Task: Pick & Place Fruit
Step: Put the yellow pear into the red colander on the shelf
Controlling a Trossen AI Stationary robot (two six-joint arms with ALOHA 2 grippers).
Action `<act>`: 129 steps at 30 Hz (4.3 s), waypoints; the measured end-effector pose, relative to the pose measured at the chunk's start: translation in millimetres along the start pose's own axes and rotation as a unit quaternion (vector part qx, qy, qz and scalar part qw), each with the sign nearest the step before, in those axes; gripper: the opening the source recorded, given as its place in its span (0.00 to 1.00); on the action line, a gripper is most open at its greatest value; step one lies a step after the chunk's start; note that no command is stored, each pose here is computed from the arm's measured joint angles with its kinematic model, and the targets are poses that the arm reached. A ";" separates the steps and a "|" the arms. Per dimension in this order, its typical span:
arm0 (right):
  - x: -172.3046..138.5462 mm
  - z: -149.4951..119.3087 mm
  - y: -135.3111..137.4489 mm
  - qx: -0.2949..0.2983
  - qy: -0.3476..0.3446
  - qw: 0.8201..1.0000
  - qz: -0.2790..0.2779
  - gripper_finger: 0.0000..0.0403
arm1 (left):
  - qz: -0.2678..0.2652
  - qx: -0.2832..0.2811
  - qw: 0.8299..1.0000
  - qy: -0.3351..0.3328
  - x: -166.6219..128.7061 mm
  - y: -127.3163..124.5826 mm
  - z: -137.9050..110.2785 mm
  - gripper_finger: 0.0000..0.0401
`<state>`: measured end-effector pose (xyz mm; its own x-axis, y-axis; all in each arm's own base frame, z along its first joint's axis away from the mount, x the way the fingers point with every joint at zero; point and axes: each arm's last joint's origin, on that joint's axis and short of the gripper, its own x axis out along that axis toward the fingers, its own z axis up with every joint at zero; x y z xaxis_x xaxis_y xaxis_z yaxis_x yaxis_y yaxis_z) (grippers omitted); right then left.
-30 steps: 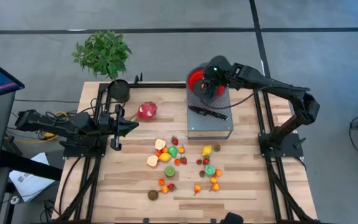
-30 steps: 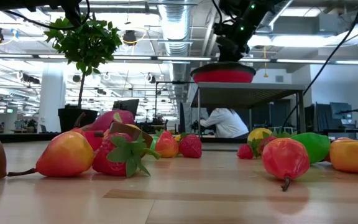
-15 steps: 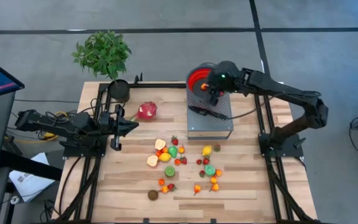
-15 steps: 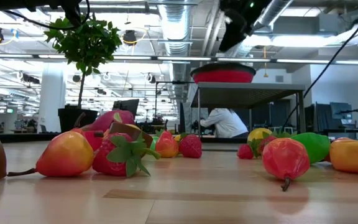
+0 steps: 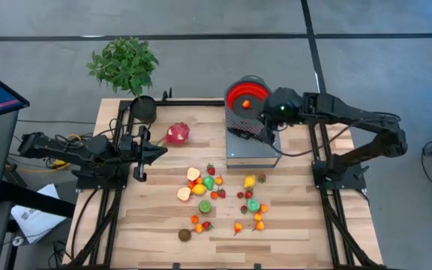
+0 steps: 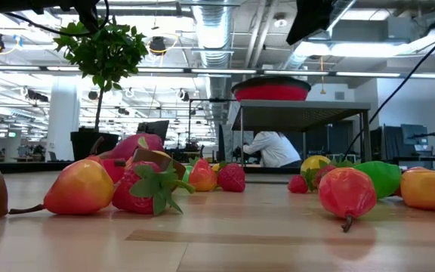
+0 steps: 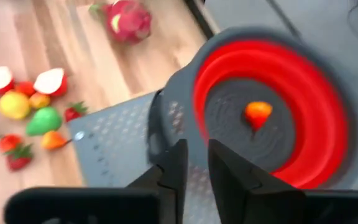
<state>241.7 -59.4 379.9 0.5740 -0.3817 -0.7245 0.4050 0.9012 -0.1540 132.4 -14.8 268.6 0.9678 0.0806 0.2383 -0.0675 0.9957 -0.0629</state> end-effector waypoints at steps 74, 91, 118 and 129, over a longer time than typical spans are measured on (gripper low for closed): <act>-17.7 -106.3 67.6 -0.055 -0.149 0.975 0.156 0.00 | 0.000 0.008 0.999 0.034 8.6 -2.1 -10.8 0.01; 26.9 -133.6 94.8 0.014 -0.020 0.985 0.171 0.00 | 0.000 0.008 0.999 0.034 8.7 -2.1 -10.9 0.01; 74.3 -174.1 189.6 -0.088 0.209 0.936 0.270 0.00 | 0.000 0.008 0.999 0.034 8.6 -2.1 -10.9 0.01; 68.8 -159.7 200.7 -0.113 0.211 0.937 0.255 0.00 | 0.000 0.008 0.999 0.034 8.6 -2.0 -10.9 0.01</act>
<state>248.8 127.9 191.8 0.2994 0.1823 -0.9366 -0.0327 0.9830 0.1809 143.5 -16.6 260.3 0.9821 0.0780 0.1716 -0.0710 0.9964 -0.0467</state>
